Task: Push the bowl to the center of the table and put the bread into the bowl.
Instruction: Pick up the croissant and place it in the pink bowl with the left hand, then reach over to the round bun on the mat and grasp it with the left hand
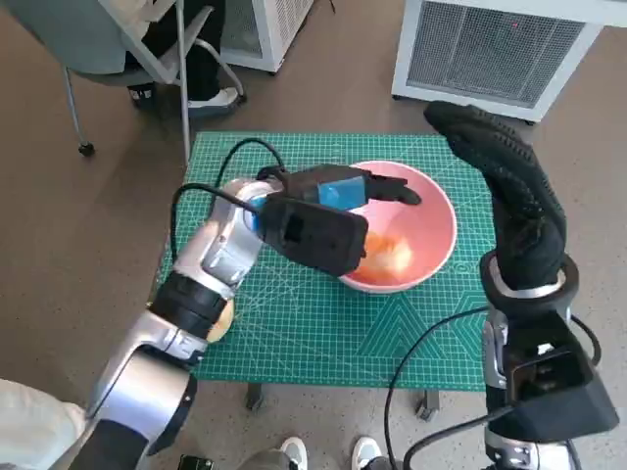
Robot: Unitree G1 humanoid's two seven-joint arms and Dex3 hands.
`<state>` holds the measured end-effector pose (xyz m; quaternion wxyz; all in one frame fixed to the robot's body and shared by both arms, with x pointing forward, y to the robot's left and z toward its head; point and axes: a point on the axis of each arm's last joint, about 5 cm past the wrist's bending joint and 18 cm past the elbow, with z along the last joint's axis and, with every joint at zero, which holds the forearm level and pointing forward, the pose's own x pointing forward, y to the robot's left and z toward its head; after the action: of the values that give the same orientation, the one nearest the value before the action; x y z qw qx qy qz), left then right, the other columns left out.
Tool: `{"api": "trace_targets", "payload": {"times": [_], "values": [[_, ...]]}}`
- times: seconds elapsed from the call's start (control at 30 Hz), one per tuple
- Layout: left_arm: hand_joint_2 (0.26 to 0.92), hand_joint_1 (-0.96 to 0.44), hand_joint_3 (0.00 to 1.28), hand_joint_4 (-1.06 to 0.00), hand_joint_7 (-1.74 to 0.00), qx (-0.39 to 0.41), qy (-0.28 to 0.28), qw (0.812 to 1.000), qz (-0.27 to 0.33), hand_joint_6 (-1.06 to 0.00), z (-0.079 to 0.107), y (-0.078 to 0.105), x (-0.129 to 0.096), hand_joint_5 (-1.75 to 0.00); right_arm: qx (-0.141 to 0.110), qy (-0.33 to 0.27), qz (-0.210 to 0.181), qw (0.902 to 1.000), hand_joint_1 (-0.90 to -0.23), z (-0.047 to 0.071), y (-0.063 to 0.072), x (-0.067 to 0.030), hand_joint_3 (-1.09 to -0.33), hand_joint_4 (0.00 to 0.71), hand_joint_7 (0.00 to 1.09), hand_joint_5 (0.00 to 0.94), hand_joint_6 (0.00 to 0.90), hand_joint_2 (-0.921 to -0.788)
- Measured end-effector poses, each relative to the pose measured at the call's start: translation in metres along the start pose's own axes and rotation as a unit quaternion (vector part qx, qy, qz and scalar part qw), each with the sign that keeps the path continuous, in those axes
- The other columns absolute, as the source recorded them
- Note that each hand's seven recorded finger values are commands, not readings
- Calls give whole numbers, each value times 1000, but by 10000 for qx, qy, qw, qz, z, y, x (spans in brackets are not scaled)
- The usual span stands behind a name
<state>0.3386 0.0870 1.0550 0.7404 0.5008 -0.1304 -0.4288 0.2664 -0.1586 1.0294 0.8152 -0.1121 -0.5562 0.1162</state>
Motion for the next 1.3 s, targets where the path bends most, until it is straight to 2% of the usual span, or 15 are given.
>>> {"api": "trace_targets", "payload": {"times": [0.17,0.3,0.53,0.73,0.9,1.07,1.3], "values": [[880,-258,6,-58,-29,170,-193,9991,323,-235,14,78,-156,-5,-47,3,10,10000,-543,1,6,1,-750,331,718,1,-1,-921],[877,-256,3,-92,-34,238,-327,9975,578,-254,-23,122,-367,-18,-51,2,0,10000,-542,2,7,0,-749,332,715,1,-1,-921],[864,-236,0,-183,-57,495,-501,9908,1153,-317,-130,193,-909,-43,-33,-28,-9,10000,-531,2,10,-2,-751,333,705,2,-1,-921],[860,-235,1,-228,-72,676,-290,9864,1470,-354,-216,197,-1367,-49,62,-61,-79,9999,-523,1,14,-5,-753,337,702,3,-1,-921],[868,-257,4,-244,-72,758,203,9866,1434,-366,-248,146,-1707,-42,98,-68,-96,9999,-525,1,20,-5,-754,338,701,4,-1,-921],[880,-275,8,-267,-71,513,485,9873,1421,-379,-342,46,-1976,-39,136,-58,-103,9998,-532,-3,28,-5,-752,339,702,4,-1,-921],[906,-308,15,-273,-56,204,802,9893,1204,-381,-475,-211,-2185,-21,219,-43,-80,9997,-539,-6,41,-3,-750,340,703,4,-1,-921]]}}
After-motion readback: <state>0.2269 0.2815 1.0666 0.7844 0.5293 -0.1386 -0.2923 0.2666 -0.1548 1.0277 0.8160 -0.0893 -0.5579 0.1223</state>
